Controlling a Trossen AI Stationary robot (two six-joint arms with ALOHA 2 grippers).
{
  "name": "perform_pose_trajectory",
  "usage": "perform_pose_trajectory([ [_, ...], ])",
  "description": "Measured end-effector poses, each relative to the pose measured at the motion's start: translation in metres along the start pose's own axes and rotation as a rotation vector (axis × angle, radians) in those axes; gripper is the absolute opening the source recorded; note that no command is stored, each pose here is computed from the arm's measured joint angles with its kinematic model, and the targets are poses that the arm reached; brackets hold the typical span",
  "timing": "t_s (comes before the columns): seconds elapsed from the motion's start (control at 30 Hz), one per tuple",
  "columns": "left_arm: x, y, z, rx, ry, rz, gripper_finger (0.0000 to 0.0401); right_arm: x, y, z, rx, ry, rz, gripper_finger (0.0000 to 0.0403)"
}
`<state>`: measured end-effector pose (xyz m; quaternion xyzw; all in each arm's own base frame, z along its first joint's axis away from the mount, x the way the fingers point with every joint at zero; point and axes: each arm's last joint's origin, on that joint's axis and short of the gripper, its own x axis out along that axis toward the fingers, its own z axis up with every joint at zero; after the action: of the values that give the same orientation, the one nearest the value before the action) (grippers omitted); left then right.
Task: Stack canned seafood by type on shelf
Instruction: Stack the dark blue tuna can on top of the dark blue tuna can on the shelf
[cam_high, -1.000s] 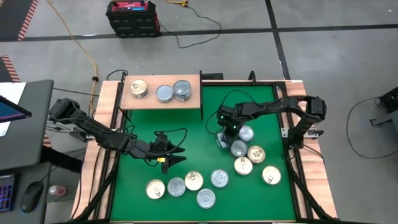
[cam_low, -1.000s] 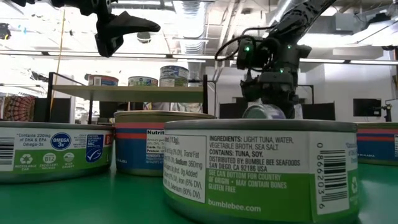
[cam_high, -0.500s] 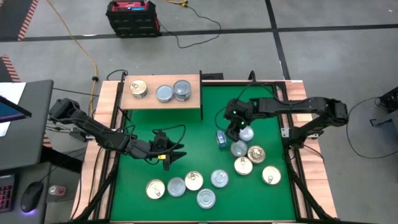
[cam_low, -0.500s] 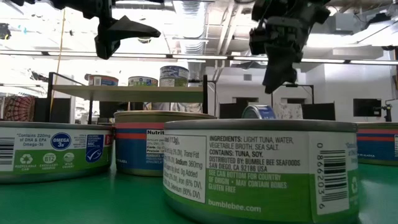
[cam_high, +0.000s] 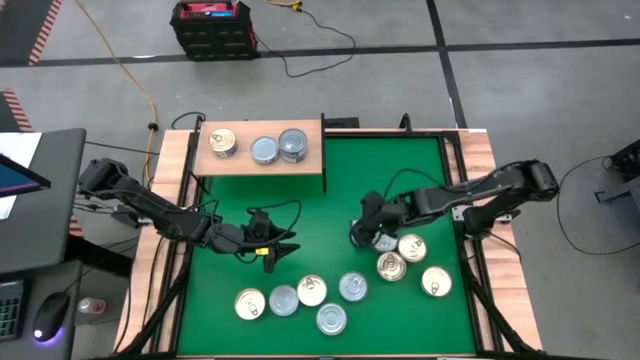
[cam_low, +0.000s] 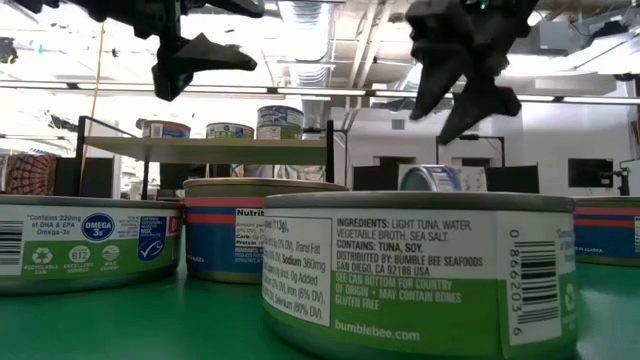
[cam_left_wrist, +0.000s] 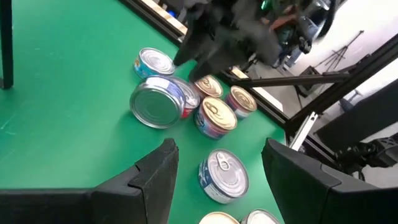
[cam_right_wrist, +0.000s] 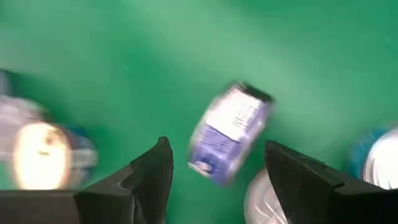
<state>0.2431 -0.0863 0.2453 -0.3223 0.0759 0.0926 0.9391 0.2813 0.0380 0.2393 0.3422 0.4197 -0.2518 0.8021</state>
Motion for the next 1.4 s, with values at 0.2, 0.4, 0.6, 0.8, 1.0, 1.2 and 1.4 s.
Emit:
perform_pose_trajectory([
  [0.2,0.006,0.006,0.006,-0.020,0.073,-0.067,0.0221,0.024,0.020,-0.009,0.002,0.075,-0.066,0.0276],
  [0.4,0.006,0.006,0.004,-0.034,0.139,-0.119,0.0221,0.043,0.036,-0.010,-0.014,0.110,-0.116,0.0276],
  [0.6,0.005,0.006,0.001,-0.049,0.204,-0.155,0.0221,0.056,0.036,-0.013,-0.080,0.153,-0.160,0.0271],
  [0.8,0.005,0.006,-0.001,-0.046,0.243,-0.173,0.0221,0.052,0.027,-0.013,-0.210,0.212,-0.227,0.0195],
  [1.0,0.005,0.005,-0.001,-0.048,0.243,-0.174,0.0221,0.044,0.024,-0.006,-0.264,0.207,-0.199,0.0096],
  [1.2,0.004,0.005,-0.002,-0.049,0.246,-0.178,0.0221,0.045,0.010,0.024,-0.346,0.263,-0.079,0.0078],
  [1.4,0.004,0.005,-0.001,-0.051,0.243,-0.174,0.0221,0.051,-0.016,0.054,-0.410,0.302,-0.032,0.0085],
])
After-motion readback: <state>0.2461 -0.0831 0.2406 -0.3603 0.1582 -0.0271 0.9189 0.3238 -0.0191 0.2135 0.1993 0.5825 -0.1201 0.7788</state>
